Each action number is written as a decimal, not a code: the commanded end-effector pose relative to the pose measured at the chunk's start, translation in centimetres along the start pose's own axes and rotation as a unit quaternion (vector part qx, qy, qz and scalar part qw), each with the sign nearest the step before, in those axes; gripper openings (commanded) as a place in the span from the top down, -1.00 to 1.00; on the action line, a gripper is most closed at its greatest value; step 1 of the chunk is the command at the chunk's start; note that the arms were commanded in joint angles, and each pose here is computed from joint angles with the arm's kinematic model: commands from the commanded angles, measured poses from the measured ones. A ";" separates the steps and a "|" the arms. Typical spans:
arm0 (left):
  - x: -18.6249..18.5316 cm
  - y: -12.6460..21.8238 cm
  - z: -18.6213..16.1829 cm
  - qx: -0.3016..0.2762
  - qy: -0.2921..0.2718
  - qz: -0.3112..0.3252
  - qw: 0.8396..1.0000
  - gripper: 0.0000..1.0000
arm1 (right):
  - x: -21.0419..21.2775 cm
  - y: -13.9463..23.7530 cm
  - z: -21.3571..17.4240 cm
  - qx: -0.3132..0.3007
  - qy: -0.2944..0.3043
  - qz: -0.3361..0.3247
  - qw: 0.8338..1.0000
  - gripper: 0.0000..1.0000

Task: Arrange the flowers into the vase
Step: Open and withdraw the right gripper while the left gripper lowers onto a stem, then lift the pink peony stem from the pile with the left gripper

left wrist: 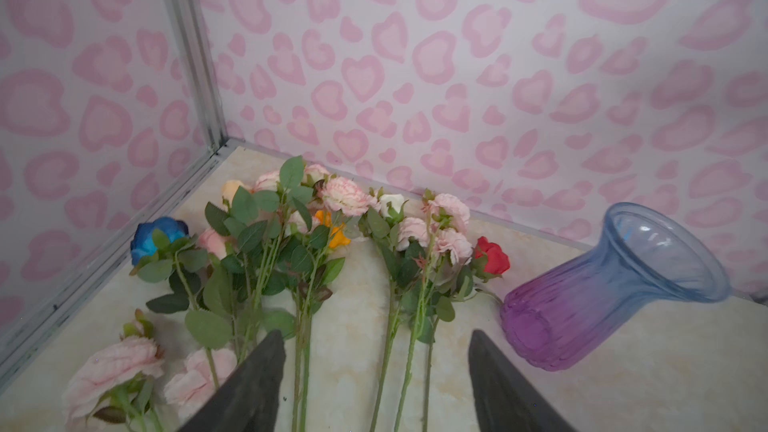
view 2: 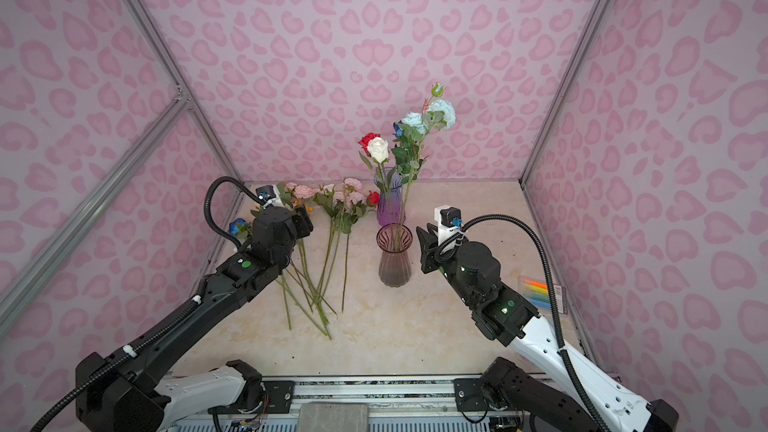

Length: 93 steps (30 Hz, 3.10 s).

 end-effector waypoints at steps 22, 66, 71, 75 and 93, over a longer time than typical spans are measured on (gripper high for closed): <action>-4.4 -10.3 -9.9 0.317 -0.122 -0.034 0.940 0.25 | -0.7 -0.6 -3.1 0.028 -0.046 0.003 0.999 0.49; -8.3 -10.5 -6.1 0.240 -0.084 -0.117 0.960 0.94 | -1.0 -0.7 -2.6 0.030 -0.035 -0.022 0.999 0.49; -7.2 -6.7 -2.4 0.168 -0.049 -0.147 0.974 0.94 | -0.8 -0.6 -2.2 0.026 -0.037 -0.018 0.999 0.49; -5.7 -2.8 0.1 0.103 -0.034 -0.186 0.977 0.94 | -0.5 -0.5 -1.5 0.025 -0.035 -0.007 0.999 0.49; 1.4 10.1 0.9 -0.057 -0.022 -0.311 0.948 0.94 | 0.9 -1.5 0.0 0.042 -0.037 0.028 0.998 0.42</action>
Point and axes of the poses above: each gripper's point midway between its finger pads, its own y axis back along the fingers, its own x axis along the line the jaws close on, z = x × y, the point moved 10 cm from there along y, back along the fingers, and after that the axes turned 6 degrees about -y, right-handed, at the moved point
